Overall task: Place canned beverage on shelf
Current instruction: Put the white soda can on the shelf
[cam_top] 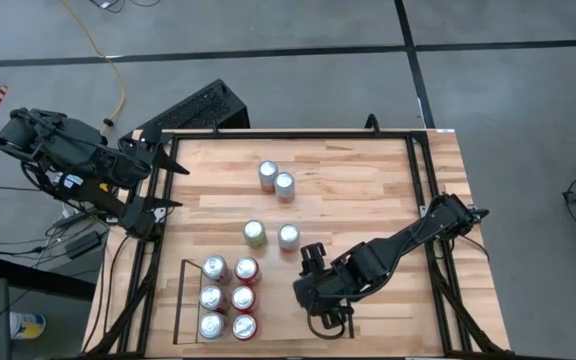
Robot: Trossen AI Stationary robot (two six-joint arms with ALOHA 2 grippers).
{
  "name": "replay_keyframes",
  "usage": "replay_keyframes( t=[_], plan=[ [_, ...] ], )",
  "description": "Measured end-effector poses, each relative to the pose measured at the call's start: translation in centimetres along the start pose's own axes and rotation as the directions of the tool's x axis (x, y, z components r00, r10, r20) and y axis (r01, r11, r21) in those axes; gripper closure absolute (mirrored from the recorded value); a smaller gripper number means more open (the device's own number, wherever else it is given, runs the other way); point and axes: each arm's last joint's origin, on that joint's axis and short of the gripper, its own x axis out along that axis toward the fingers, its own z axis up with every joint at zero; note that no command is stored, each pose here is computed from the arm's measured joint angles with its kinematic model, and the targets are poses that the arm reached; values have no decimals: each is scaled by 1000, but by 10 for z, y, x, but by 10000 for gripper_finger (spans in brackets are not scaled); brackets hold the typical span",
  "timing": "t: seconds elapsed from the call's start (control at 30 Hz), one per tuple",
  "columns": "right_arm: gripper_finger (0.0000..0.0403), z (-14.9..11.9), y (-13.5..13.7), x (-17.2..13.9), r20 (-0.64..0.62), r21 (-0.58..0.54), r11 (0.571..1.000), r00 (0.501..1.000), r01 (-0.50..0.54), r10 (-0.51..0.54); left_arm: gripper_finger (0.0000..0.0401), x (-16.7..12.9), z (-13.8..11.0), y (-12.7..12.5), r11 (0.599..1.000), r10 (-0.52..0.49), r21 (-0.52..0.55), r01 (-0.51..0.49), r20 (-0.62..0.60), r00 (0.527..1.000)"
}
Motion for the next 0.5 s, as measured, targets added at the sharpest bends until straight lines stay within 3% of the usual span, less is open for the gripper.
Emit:
replay_keyframes(
  t=[0.27, 0.5],
  plan=[
    [105, 1, -3, -1, 1, 126, 992, 1000, -19, 19, 108, 0, 0, 0, 1000, 0, -1, 0, -1, 1000],
    [105, 5, -10, 1, 35, 152, 988, 999, -41, 36, 108, 3, 1, -1, 1000, 0, 0, 0, -5, 1000]
  ],
)
